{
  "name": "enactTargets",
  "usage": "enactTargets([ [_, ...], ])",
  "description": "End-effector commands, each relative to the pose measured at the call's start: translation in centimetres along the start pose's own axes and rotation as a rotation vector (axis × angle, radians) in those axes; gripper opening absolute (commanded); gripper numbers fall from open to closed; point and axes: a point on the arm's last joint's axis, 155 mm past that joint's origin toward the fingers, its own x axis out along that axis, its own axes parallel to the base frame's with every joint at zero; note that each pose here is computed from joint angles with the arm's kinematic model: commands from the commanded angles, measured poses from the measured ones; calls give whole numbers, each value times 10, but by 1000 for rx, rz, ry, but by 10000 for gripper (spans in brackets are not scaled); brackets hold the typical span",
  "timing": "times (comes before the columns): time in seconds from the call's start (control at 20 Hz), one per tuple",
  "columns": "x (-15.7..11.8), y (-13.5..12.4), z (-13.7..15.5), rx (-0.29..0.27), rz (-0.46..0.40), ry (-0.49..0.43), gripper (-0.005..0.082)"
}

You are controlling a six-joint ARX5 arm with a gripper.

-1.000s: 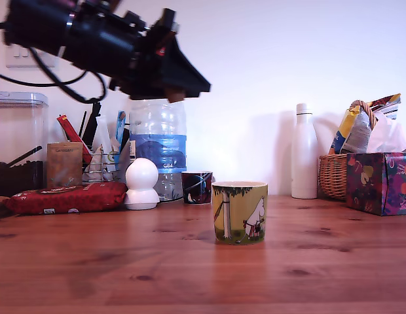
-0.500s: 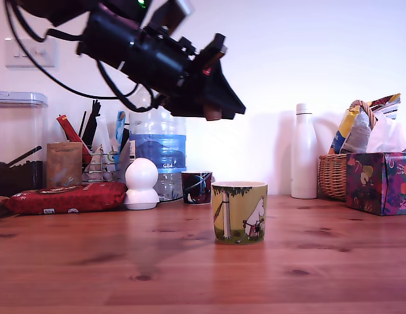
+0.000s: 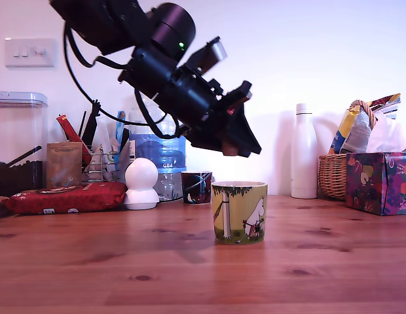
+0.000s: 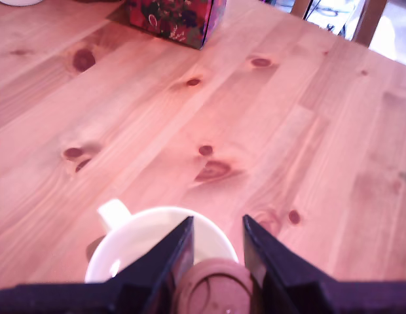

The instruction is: Pick up the coffee capsules from the table one by one and drop them inside the nearest coffee cup

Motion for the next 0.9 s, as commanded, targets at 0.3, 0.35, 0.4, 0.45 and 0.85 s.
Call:
enactTargets([
  [0.3,23,5,-9,29,12,60,127],
  [0.35,23,6,-9,34,16,58,127],
  [0.4,23,6,-8,36,16,53,127],
  [0.45,23,6,-7,37,16,50,127],
  [0.85,23,6,-7,36,16,50,128],
])
